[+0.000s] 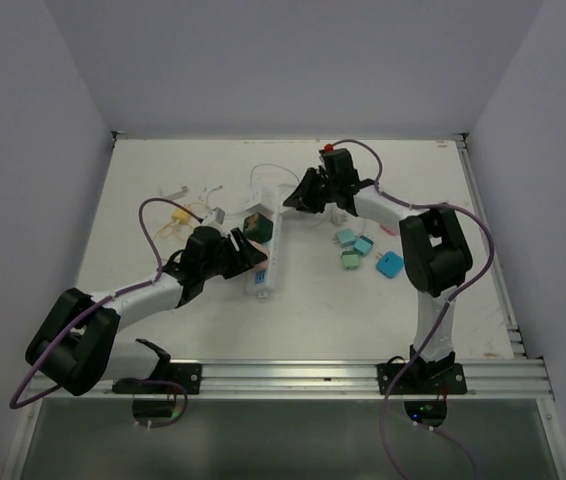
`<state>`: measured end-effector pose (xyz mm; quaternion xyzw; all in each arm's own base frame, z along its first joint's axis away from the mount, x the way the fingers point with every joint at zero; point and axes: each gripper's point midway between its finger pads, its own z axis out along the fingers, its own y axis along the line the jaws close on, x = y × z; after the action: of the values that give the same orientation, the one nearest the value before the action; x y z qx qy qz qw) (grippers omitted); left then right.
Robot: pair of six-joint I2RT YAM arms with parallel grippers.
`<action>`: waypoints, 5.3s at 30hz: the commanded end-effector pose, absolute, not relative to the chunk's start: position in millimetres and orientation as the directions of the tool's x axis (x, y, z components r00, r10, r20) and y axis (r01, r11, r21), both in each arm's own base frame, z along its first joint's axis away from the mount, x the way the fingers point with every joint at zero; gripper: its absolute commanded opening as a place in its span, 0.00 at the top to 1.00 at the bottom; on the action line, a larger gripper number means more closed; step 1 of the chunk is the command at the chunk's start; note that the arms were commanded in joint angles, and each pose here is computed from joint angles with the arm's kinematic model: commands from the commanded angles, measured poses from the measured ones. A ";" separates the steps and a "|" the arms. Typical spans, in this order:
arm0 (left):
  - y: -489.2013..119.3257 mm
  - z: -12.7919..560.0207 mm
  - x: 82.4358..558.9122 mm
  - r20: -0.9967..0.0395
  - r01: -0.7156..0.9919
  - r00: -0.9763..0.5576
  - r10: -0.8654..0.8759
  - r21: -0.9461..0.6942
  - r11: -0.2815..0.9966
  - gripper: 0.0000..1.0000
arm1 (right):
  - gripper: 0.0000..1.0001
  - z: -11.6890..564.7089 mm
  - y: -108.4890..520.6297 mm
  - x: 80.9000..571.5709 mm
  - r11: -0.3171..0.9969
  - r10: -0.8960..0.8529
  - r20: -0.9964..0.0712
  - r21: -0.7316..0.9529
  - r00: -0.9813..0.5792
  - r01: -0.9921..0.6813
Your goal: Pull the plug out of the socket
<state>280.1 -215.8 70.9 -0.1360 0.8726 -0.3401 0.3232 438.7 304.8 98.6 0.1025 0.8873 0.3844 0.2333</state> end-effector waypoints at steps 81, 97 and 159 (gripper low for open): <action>-245.0 57.4 301.3 -0.404 -0.048 -0.810 -0.425 -0.677 0.735 0.89 | 0.06 108.9 294.4 283.2 0.700 0.285 -0.442 0.702 -0.850 -0.130; -261.4 62.9 300.5 -0.420 -0.018 -0.810 -0.410 -0.680 0.733 0.87 | 0.23 70.6 330.6 282.9 0.687 0.226 -0.403 0.711 -0.887 -0.148; -185.8 134.8 304.5 -0.452 -0.127 -0.624 -0.638 -0.747 0.653 1.00 | 1.00 -31.0 208.7 275.1 0.927 0.316 -0.360 0.314 -0.878 0.206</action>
<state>295.9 -190.5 126.5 -0.2489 0.8251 -0.3650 0.3523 316.2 285.4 41.7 0.1274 0.9017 0.3171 0.2649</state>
